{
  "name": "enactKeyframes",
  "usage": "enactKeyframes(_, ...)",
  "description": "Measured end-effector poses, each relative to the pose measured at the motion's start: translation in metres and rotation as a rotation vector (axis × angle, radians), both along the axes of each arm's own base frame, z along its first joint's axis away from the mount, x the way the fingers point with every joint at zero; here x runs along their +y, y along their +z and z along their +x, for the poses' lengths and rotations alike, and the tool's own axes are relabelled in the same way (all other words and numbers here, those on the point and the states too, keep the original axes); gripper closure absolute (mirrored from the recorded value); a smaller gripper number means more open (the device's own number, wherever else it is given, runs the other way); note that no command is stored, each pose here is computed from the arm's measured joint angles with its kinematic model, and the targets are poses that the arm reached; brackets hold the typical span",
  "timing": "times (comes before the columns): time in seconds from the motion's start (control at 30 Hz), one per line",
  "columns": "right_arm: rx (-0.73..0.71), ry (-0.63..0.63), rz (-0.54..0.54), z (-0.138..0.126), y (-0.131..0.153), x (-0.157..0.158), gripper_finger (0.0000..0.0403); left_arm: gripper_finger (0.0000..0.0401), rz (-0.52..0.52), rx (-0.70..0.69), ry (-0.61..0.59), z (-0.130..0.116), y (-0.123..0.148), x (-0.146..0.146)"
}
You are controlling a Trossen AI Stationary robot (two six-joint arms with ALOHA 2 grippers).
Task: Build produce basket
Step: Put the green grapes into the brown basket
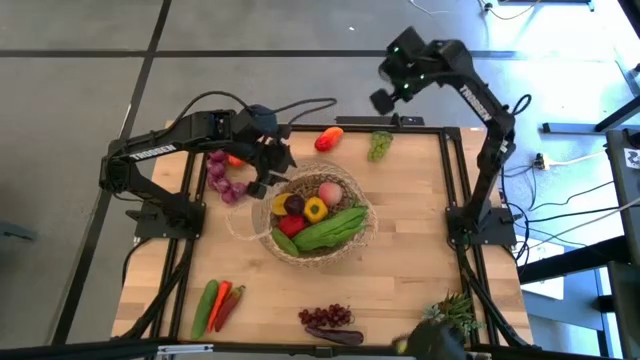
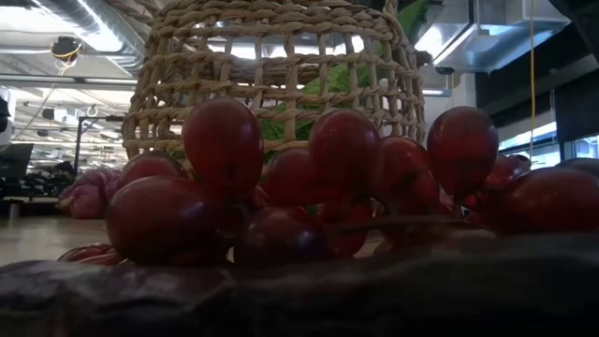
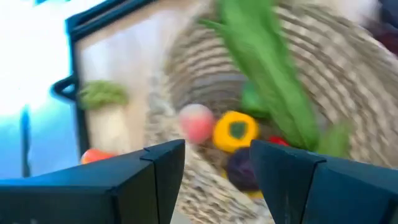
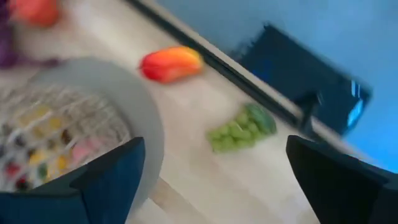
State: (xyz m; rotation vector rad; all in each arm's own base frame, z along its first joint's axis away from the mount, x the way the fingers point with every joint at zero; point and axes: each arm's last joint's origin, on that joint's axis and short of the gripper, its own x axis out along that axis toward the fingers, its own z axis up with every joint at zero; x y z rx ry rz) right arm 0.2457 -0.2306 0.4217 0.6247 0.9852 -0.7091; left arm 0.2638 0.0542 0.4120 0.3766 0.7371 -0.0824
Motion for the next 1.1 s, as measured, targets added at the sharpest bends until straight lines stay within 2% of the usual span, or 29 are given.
enactKeyframes(0.07, 0.019, -0.116, 0.062, -0.011, -0.011, -0.014, 0.0021, 0.023, -0.02, -0.02, 0.112, 0.0, 0.001, 0.005)
enactKeyframes(0.13, 0.06, -0.153, 0.101, -0.017, -0.025, -0.023, 0.0021, 0.023, -0.037, -0.025, 0.216, -0.001, 0.002, 0.012)
enactKeyframes(0.27, 0.117, -0.154, 0.159, -0.015, -0.064, -0.035, 0.0021, 0.023, -0.098, -0.034, 0.385, -0.006, 0.001, 0.029)
enactKeyframes(0.4, 0.143, -0.136, 0.2, -0.009, -0.102, -0.041, 0.0021, 0.023, -0.137, -0.047, 0.481, -0.012, 0.001, 0.043)
enactKeyframes(0.53, 0.132, -0.231, 0.263, -0.007, -0.133, -0.042, 0.0021, 0.023, -0.138, -0.05, 0.517, -0.015, 0.001, 0.052)
enactKeyframes(0.73, 0.052, -0.355, 0.25, -0.004, -0.168, -0.05, 0.0021, 0.023, -0.138, -0.051, 0.535, -0.017, 0.001, 0.057)
enactKeyframes(1.1, 0.088, -0.592, 0.383, -0.017, -0.225, -0.037, 0.0021, 0.023, -0.15, -0.051, 0.52, -0.017, 0.001, 0.056)
